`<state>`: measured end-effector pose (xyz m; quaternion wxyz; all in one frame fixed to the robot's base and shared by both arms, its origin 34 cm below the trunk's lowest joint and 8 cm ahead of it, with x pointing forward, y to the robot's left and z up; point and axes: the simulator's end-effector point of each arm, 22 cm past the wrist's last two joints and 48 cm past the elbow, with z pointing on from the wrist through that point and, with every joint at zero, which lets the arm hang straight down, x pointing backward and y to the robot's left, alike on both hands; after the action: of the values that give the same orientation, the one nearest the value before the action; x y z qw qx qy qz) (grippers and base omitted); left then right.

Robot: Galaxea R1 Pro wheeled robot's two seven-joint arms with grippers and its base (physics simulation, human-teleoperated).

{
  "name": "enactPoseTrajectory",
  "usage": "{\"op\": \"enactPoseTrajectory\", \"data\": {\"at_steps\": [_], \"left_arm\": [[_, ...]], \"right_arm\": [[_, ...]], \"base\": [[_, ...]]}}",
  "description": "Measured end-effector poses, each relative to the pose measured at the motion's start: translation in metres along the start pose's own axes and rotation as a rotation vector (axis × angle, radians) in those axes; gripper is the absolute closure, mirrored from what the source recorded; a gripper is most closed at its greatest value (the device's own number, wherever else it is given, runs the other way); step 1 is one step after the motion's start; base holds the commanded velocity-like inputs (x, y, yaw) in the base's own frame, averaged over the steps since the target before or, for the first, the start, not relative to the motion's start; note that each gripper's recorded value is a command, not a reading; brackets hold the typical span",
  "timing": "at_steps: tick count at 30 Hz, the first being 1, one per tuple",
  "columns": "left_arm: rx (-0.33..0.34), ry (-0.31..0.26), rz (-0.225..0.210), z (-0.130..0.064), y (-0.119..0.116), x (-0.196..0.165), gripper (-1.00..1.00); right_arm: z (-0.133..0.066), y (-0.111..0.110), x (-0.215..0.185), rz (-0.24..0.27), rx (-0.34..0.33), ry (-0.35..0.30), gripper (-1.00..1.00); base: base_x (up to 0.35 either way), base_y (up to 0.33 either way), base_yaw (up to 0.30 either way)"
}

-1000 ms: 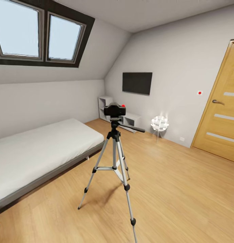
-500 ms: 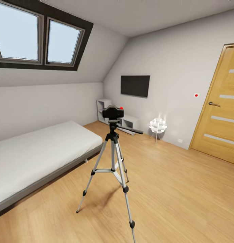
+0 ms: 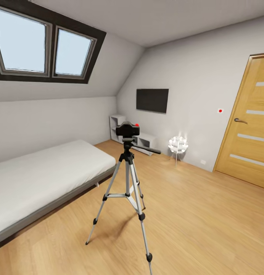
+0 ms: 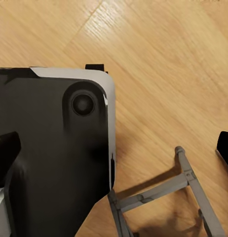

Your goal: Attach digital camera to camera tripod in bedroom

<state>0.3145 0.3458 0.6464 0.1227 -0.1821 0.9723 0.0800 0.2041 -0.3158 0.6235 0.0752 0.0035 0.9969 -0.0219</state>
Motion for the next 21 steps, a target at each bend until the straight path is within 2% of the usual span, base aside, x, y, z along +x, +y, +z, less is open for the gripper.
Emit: {"op": "enactPoseTrajectory", "data": {"at_steps": [21], "left_arm": [[0.011, -0.031, -0.007, -0.004, -0.004, -0.013, -1.0]], "right_arm": [[-0.002, -0.003, -0.015, -0.006, 0.003, -0.039, -1.0]], "base": [[0.0, 0.0, 0.0]]}}
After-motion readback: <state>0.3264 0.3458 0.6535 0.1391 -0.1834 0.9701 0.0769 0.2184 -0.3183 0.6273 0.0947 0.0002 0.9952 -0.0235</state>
